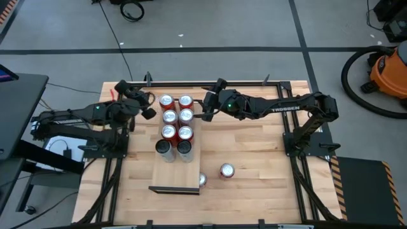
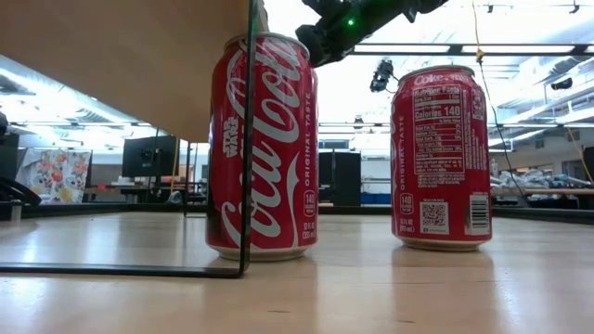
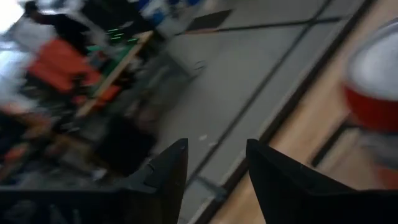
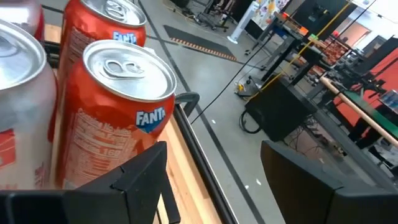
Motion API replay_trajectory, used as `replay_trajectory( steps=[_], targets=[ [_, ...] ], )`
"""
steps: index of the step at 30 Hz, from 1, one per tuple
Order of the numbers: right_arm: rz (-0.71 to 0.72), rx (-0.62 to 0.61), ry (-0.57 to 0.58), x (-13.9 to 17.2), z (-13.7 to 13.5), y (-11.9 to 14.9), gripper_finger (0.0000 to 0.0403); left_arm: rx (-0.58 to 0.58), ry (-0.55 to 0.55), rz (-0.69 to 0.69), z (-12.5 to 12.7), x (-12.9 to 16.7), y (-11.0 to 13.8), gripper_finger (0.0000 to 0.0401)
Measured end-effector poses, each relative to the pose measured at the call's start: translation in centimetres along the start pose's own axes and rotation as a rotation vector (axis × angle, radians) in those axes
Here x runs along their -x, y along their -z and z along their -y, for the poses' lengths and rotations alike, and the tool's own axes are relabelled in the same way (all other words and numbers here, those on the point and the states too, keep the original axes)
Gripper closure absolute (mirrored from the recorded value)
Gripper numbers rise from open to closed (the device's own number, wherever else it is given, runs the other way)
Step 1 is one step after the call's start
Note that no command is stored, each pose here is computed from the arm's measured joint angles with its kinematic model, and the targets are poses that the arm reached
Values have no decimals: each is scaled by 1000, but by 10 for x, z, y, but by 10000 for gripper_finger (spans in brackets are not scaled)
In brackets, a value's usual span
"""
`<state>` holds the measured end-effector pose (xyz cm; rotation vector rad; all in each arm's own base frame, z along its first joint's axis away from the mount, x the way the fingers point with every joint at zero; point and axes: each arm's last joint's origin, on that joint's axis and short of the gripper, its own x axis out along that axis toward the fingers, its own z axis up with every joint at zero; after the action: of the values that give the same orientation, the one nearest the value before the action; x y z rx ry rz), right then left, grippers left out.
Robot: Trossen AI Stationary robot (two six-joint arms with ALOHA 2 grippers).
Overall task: Place canned beverage on shelf
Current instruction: Adjust the soda cans on the shelf
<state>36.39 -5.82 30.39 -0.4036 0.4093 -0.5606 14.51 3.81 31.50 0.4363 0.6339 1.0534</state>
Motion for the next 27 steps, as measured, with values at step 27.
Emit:
replay_trajectory(
  steps=[27],
  targets=[
    [25,2,-78,1,-3,-1,133,336,630,-84,-38,-26,3,315]
  ],
)
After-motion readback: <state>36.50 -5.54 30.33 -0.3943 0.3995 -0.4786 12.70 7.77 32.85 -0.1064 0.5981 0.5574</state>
